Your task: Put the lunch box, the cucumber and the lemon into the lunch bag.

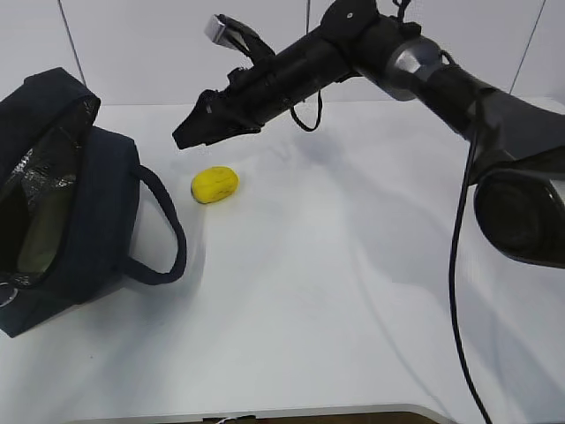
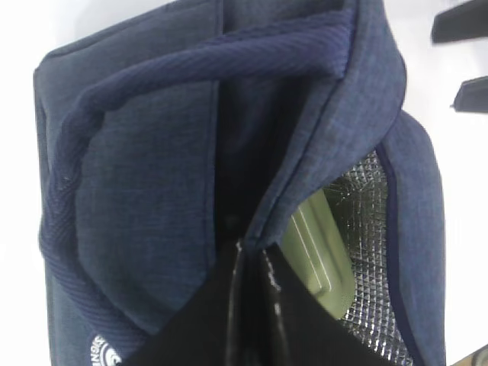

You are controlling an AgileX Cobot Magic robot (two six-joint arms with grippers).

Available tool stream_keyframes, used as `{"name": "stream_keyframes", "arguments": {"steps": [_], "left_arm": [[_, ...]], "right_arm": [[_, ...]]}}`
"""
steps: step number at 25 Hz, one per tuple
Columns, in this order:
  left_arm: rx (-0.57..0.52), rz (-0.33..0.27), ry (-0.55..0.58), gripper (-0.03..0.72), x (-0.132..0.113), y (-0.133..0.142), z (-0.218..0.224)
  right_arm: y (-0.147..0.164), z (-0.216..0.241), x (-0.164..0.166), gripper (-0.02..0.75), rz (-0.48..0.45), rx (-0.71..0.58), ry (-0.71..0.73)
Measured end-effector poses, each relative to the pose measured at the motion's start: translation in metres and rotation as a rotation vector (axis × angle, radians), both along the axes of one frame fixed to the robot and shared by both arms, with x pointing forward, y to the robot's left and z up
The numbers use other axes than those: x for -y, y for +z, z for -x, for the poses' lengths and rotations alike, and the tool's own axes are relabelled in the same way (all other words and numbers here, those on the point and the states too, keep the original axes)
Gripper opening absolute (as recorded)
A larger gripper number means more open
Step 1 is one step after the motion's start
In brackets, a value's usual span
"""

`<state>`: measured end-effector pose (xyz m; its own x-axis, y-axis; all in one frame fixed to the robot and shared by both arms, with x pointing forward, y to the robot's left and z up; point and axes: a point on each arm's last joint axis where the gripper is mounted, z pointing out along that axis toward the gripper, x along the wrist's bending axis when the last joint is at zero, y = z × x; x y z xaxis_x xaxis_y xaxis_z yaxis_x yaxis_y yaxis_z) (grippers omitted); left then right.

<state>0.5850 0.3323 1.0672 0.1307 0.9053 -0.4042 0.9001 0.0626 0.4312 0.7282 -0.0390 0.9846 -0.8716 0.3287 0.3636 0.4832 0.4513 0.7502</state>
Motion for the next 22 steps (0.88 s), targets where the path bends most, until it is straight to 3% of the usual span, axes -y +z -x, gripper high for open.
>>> {"name": "stream_keyframes", "arguments": {"steps": [5, 9, 16, 22], "left_arm": [[0.001, -0.001, 0.001, -0.012, 0.0, 0.0, 0.0], [0.001, -0.001, 0.001, -0.012, 0.0, 0.0, 0.0], [0.004, -0.002, 0.003, -0.012, 0.0, 0.0, 0.0], [0.004, -0.002, 0.003, -0.012, 0.0, 0.0, 0.0]], "right_arm": [[0.002, 0.001, -0.002, 0.533, -0.049, -0.272, -0.166], [0.007, 0.003, -0.005, 0.534, -0.114, -0.337, -0.174], [0.026, 0.008, -0.013, 0.533, -0.116, -0.073, -0.031], [0.052, 0.032, -0.044, 0.533, 0.02, 0.37, 0.214]]}}
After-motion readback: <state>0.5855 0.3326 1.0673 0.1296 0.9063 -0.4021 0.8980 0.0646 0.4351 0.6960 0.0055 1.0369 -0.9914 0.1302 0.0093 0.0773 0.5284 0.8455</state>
